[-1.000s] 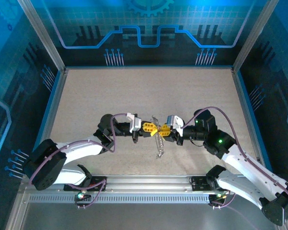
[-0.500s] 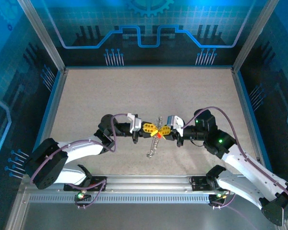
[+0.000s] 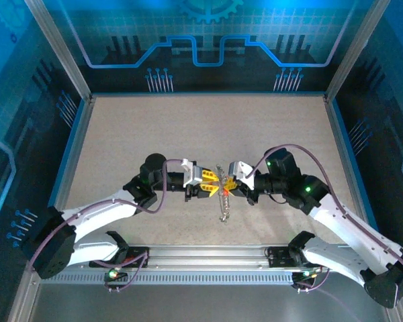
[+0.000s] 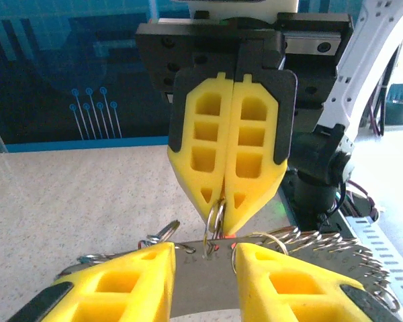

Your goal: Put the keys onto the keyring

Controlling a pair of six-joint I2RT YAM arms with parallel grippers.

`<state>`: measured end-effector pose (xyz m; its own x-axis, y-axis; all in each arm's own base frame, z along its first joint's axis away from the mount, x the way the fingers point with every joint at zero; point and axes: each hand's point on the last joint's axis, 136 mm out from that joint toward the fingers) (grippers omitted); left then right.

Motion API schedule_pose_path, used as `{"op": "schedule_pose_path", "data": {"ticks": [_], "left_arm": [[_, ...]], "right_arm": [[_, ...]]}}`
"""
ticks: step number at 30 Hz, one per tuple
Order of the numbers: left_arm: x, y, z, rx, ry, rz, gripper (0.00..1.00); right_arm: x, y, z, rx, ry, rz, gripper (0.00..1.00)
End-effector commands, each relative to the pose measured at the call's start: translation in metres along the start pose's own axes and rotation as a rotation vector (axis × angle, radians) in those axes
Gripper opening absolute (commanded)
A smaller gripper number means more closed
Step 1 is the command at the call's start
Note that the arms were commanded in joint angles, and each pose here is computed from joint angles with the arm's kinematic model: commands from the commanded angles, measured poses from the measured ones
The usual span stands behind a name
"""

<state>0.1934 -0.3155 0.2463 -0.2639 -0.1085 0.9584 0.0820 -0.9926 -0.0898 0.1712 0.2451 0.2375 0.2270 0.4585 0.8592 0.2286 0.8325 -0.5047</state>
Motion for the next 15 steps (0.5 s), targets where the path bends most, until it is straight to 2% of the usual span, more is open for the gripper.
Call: {"op": "schedule_pose_path", "data": {"ticks": [1,6,15], "left_arm": [[-0.0029,-0.0036,-0.0029,-0.021,0.017,0.069,0.31],[-0.0001,-0.0025,-0.0029,-0.045,-0.001,0.096,0.3],[-0.0018,0.0004,-0.0068,-0.081,0.023,0.127,0.23]], "right_arm": [[0.01,-0.0038,0.0003,-0.029,-0.045,0.015,0.0],[0.0115,-0.0005,-0.0001,-0.049,-0.058,0.049,0.0],[0.0175,0.004,0.006,-0.029,-0.086,0.065,0.0]]}}
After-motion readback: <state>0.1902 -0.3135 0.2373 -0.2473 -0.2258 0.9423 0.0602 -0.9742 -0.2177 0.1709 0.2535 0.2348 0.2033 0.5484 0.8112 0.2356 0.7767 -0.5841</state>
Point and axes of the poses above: each hand's point on the last joint's axis, 136 mm out from that joint toward the fingers, its own y axis out along the fingers, its own z axis along the line the jaws close on, x = y × z, and after that the axes turned 11 degrees about y, right-handed
